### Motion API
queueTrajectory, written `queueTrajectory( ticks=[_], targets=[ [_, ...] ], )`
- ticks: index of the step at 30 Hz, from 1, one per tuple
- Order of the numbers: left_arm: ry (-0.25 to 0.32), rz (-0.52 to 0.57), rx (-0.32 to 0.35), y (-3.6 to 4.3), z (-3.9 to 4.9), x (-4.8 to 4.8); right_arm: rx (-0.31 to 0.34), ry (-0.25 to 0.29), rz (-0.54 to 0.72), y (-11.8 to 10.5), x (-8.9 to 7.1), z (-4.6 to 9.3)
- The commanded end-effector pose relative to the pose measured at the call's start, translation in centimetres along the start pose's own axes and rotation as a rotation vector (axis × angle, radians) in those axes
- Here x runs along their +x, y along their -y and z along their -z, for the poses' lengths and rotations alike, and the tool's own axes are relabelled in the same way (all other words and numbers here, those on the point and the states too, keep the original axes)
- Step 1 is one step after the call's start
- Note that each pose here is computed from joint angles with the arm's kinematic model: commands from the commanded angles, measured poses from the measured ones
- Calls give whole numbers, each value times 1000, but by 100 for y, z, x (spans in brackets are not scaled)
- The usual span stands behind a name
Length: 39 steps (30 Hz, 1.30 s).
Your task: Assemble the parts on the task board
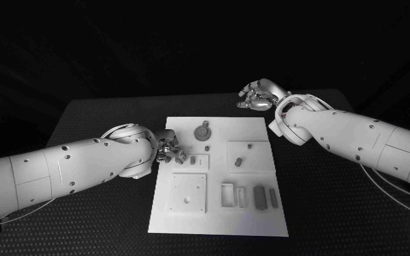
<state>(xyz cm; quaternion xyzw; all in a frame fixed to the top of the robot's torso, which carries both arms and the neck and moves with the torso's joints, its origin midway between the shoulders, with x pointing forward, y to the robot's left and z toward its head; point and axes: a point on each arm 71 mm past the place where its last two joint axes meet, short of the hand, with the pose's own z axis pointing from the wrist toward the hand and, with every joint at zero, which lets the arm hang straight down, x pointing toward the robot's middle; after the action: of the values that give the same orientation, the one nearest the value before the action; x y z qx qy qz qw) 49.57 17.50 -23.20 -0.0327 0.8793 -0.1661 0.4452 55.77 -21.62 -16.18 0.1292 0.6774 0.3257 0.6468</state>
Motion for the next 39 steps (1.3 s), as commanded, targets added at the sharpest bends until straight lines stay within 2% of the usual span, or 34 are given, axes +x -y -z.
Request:
queueTrajectory(
  ticks=[1, 7, 18, 39],
  targets=[
    [-85, -39, 16, 63, -8, 183, -11, -12, 0, -11, 12, 2],
    [-74, -59, 15, 63, -7, 178, -10, -11, 0, -9, 10, 3],
    [-45, -71, -7, -12, -7, 137, -11, -10, 1, -9, 9, 4],
    [-67, -79, -26, -59, 13, 148, -11, -11, 1, -12, 13, 1]
  ],
)
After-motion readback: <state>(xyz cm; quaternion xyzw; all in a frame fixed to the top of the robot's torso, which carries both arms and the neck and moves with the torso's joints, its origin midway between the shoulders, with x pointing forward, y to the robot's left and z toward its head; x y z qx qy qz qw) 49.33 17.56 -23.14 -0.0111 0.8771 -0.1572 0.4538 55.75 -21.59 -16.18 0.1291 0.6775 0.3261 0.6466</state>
